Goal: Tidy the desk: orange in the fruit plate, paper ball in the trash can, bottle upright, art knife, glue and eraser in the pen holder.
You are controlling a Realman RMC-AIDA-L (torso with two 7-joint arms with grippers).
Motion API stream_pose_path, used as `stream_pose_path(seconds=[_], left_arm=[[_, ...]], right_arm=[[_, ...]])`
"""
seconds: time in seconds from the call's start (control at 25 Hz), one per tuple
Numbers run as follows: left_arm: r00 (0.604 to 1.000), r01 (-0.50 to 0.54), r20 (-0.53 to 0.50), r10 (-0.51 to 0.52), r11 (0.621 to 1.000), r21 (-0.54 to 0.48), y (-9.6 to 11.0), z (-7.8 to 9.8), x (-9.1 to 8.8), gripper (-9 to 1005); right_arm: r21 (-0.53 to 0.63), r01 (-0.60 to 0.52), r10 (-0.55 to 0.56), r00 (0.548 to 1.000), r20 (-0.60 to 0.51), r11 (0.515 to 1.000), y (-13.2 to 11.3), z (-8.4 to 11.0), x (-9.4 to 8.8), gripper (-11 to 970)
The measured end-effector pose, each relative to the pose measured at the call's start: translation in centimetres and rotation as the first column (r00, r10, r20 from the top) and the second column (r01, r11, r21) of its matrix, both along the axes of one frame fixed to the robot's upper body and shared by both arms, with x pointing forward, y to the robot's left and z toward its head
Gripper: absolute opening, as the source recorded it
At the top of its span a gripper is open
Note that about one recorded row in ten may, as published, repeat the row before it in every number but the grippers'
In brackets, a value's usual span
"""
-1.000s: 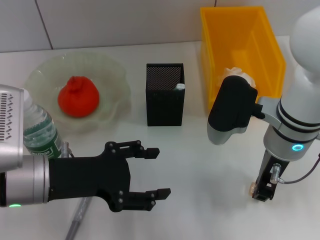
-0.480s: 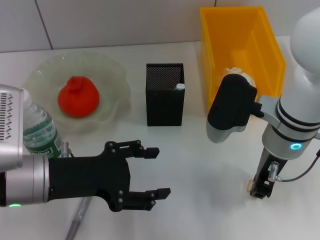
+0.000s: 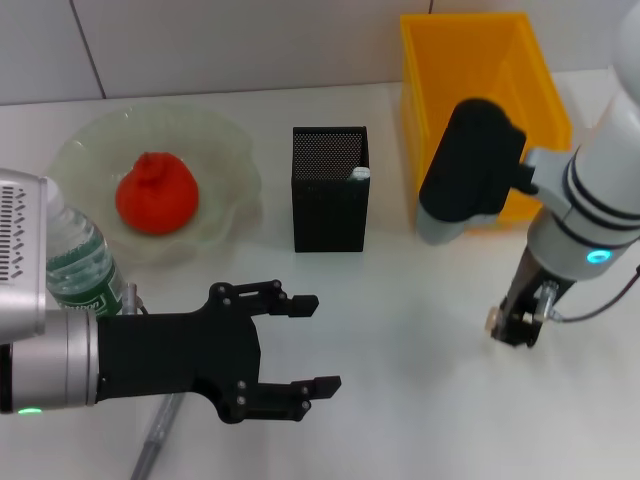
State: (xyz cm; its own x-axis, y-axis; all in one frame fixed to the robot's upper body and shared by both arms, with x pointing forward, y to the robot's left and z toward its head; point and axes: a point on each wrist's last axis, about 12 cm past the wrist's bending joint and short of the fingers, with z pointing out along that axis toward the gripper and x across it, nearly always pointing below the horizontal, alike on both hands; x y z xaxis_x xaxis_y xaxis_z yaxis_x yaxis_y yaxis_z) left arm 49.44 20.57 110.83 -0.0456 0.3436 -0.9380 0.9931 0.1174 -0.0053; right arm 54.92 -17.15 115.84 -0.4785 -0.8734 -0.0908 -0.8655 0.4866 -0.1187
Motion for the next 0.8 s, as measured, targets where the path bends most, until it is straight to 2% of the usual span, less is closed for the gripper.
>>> stream_pose_path(seconds=[0.08,0.28,0.52,0.8], left_arm=[[1.0,0.001,-0.001,-0.001,1.0,0.0,0.0,0.0,0.0,786],[1.0,0.0,-0.003,0.0,1.0,-0.001,0.0,0.0,-0.1,786],[1.0,0.004,-0.004,-0.004,1.0,-0.003,-0.1,-0.1,-0.1,786],[1.0,0.01,-0.005,-0.01,1.0,-0.004,-0.3,-0.1,-0.2,786]], right_arm=[[0.019,0.007,-0.008,0.999,0.049,1.0,-0.1,1.3,0.1,260],[0.058,0.023,-0.03,0.994,0.109,0.998,-0.4,2.6,0.5,260],[0.093,0.018,-0.035,0.983,0.181,0.995,-0.3,3.7,1.0,260],[0.143,-0.004,-0.042,0.948,0.314,0.99,0.1,5.0,1.8,259]])
